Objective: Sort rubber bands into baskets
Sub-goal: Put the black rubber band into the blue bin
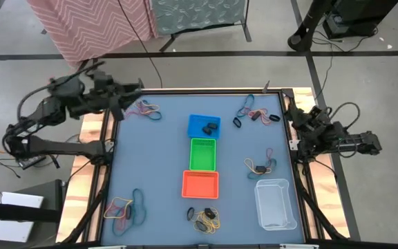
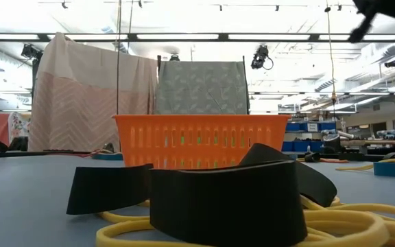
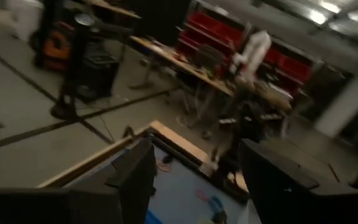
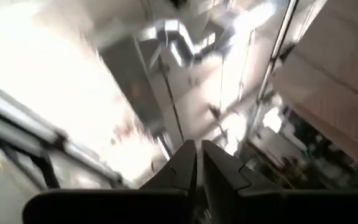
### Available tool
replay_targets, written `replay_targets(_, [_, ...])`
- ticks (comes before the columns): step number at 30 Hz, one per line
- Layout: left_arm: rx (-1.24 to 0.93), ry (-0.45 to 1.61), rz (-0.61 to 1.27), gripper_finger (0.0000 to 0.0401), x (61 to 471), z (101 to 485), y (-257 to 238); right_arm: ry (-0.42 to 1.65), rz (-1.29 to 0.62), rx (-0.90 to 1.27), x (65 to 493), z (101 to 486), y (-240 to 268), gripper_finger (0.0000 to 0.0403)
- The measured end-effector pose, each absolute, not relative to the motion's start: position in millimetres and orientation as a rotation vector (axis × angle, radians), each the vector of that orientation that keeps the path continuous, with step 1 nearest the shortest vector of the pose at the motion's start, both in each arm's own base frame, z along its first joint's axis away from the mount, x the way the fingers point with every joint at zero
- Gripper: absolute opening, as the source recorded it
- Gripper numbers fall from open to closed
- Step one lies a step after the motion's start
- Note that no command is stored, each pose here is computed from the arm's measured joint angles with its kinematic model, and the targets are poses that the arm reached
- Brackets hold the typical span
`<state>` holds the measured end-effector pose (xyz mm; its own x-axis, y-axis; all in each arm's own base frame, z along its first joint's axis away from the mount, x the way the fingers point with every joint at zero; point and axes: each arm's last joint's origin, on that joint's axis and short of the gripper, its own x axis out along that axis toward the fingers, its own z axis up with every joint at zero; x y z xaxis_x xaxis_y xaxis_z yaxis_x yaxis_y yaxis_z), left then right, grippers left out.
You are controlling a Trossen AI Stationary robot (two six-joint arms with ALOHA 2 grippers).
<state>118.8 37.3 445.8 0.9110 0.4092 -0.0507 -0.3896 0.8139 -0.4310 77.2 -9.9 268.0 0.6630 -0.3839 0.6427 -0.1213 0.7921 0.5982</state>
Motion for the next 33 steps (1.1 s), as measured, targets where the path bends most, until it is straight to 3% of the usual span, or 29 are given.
replay_targets(3, [-0.47,-0.064,0.469,0.0232,120.2,432.3,38.9,-0.622,-0.234,0.611,106.6,285.9,-10.9,0.0037])
replay_targets(7, [-0.494,-0.085,0.463,0.0232,136.5,414.7,43.3,-0.222,-0.502,0.496,154.6,298.1,-22.7,0.0034])
replay_targets(11, [-0.536,-0.056,0.385,0.0232,151.0,399.6,44.9,0.232,-0.794,0.437,190.5,282.0,-49.5,0.0024])
replay_targets(17, [-0.608,0.039,0.262,0.0232,160.7,377.5,41.7,0.698,-0.838,0.558,225.6,239.6,-89.2,0.0031])
replay_targets(20, [-0.617,0.058,0.258,0.0232,161.8,373.1,40.9,0.801,-0.85,0.621,237.8,216.8,-107.7,0.0065])
replay_targets(28, [-0.592,0.046,0.249,0.0232,161.1,374.6,40.7,1.022,-0.924,0.715,250.0,164.9,-133.1,0.0204])
replay_targets(33, [-0.588,0.048,0.25,0.0232,161.1,374.4,40.8,1.094,-0.948,0.709,252.7,144.9,-137.2,0.0254])
